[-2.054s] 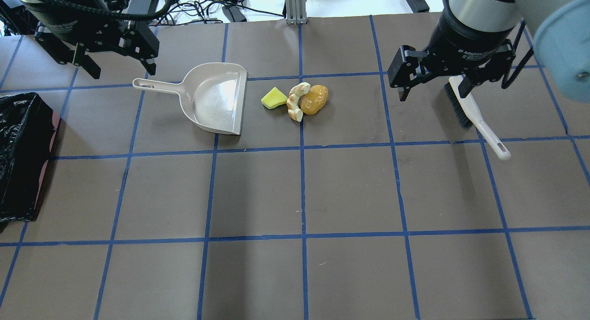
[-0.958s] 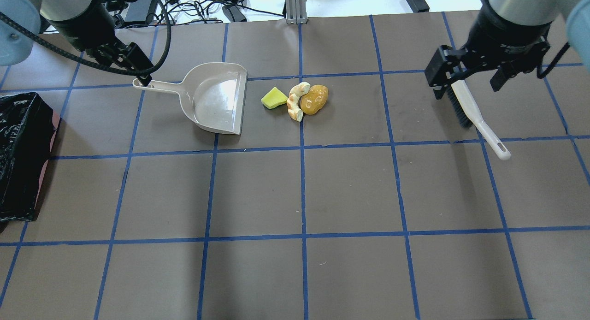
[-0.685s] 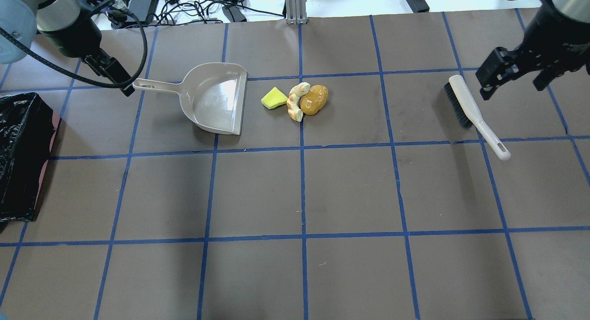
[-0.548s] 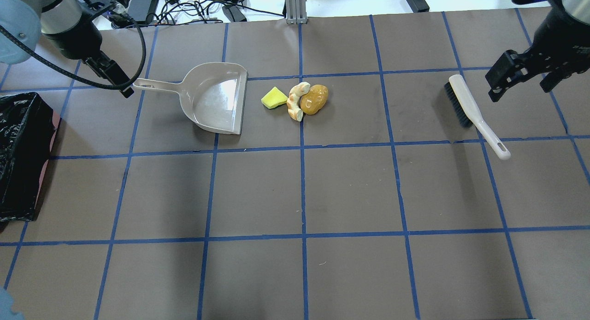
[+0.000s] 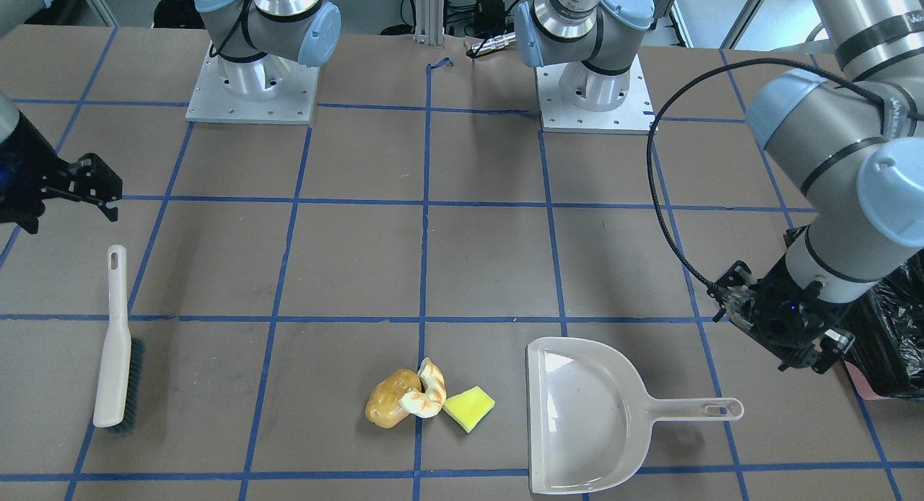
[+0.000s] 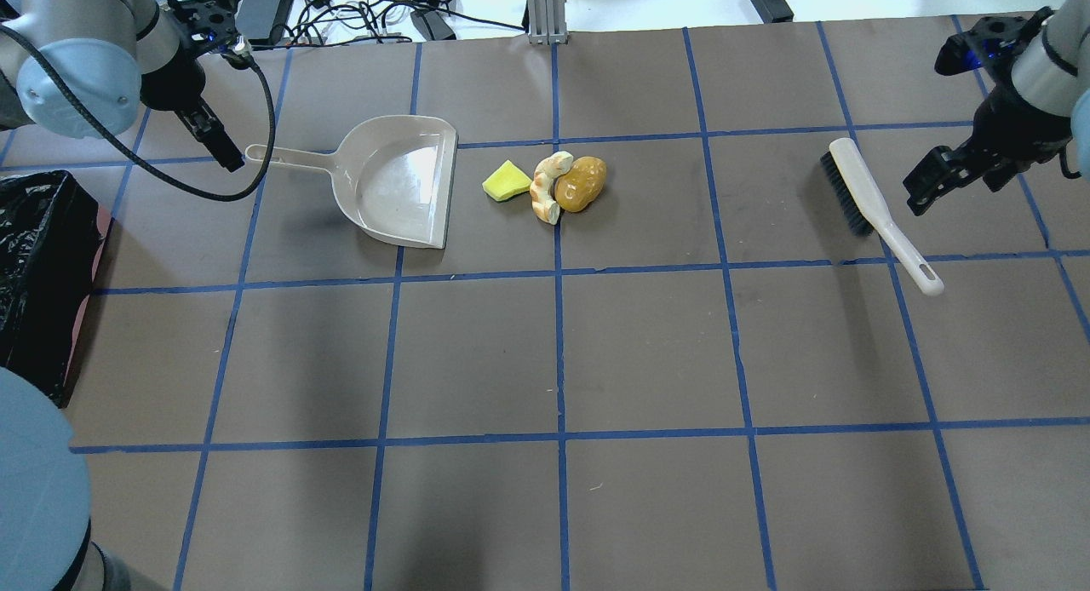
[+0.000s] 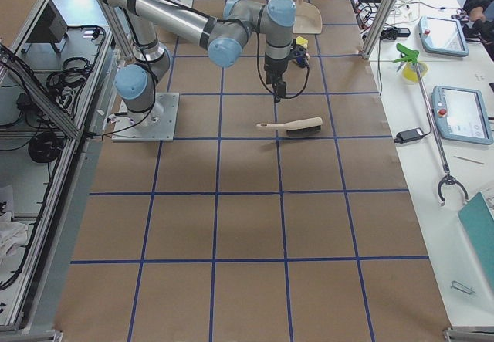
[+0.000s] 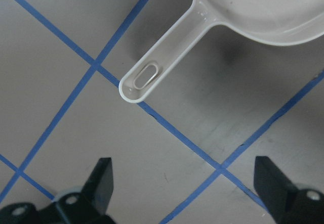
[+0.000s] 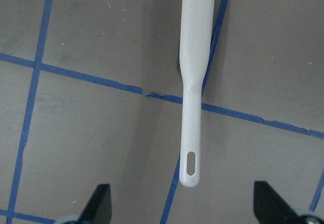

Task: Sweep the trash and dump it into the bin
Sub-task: 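Move left gripper to dustpan handle while right gripper moves to brush, then grasp the white dustpan handle with left gripper while right grasps brush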

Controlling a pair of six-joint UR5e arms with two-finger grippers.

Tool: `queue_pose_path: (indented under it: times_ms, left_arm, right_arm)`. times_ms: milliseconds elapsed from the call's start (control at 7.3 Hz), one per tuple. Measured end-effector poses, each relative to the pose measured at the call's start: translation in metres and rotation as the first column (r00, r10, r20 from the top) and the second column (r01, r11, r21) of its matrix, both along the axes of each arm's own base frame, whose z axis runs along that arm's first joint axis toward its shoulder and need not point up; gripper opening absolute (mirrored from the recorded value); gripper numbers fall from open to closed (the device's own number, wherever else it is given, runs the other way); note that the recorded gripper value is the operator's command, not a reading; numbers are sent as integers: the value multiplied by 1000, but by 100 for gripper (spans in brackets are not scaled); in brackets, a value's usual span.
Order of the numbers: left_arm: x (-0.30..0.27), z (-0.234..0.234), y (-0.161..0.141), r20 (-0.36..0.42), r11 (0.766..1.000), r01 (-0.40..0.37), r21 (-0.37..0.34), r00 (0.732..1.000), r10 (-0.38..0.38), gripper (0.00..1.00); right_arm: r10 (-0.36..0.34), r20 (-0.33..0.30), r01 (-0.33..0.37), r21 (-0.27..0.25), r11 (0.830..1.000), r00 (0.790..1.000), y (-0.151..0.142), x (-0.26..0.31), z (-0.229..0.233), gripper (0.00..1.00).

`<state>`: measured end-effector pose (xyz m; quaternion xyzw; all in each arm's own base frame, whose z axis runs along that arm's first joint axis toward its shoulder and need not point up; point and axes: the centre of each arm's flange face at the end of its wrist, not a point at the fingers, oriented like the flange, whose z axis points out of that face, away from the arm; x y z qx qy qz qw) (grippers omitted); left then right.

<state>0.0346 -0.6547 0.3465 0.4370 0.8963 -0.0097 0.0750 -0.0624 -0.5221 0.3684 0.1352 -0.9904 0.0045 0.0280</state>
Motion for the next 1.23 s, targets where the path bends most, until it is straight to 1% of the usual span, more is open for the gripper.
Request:
queue_pose_path:
  times_ms: [137,274,411,548,685,958,1095,1232]
  left_arm:
    - [-2,-12,-7,12,999,50,13,999,-50,98]
    - [-5,-24,-14,21,991,134,25,991,-134,98]
    - [-5,-33,-23,37,965,262,26,964,-263,99]
    - [-6,-44,-31,42,933,359,21,932,-360,100]
    - [-9,-60,-37,12,911,412,16,911,-412,100]
    - [-17,-95,-42,-82,893,449,5,891,-447,90]
    - [-18,-105,-44,-105,884,468,4,879,-465,90]
    - [-18,-108,-48,-110,873,488,-1,868,-485,80]
  right_arm:
    - [25,2,-25,6,1000,1000,-8,-4,-24,100]
    - [54,0,-54,8,999,999,-15,-8,-42,100]
    - [76,1,-76,16,997,997,-21,-13,-56,100]
    - [87,5,-87,27,996,996,-23,-21,-67,100]
    - [89,13,-89,43,995,996,-26,-31,-79,100]
    - [83,34,-86,85,993,996,-27,-41,-104,100]
    - [80,43,-84,104,991,996,-24,-40,-113,100]
    - [78,52,-83,120,989,996,-20,-39,-122,100]
